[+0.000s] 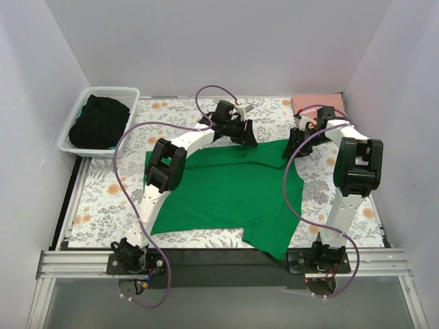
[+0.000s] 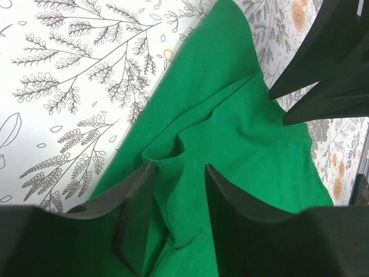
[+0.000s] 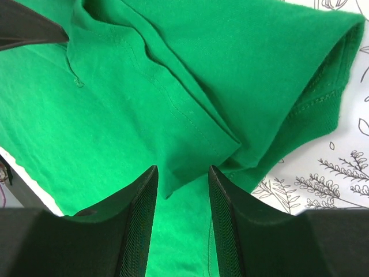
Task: Fold and stack the t-shirts
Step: Fold the tshirt
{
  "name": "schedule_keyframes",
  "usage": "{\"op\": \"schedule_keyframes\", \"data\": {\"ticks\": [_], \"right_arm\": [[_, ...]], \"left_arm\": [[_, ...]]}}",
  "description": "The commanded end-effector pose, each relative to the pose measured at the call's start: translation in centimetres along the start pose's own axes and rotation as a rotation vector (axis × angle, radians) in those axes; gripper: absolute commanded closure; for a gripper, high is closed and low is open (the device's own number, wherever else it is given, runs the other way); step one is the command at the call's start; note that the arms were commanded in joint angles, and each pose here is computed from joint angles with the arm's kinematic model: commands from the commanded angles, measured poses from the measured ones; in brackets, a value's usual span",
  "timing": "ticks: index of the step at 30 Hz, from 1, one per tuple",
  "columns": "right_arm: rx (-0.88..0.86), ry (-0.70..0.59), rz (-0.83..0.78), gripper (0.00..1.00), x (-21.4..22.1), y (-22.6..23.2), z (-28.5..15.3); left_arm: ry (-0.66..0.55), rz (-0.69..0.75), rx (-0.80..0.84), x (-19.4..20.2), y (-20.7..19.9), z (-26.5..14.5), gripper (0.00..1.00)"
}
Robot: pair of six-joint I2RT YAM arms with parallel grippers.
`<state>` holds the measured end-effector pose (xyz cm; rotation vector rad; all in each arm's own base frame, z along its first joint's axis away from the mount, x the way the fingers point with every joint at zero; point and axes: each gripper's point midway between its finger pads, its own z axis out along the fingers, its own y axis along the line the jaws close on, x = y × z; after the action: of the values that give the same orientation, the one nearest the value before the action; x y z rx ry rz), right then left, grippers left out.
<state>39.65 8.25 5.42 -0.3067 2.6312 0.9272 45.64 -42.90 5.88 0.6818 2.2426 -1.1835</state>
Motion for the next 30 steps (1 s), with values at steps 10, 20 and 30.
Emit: {"op": "schedule_keyframes", "data": {"ticks": [10,20,30], "right_arm": [[0.015,0.005,-0.021,0.49,-0.2,-0.4,-1.2],[-0.027,0.015,0.001,0.50,0.0,-0.2,-0.6],[-0.054,-0.018,-0.009,0.54,-1.4,0.5,-1.0]], "left_arm": [[-0.016,0.038,0.006,-0.5,-0.4,0.9,0.68],[-0.017,0.049,-0.010,-0.6,-0.2,0.8,0.80],[-0.066,0.107,0.090,-2.5,-4.2,-1.7,1.00]]}}
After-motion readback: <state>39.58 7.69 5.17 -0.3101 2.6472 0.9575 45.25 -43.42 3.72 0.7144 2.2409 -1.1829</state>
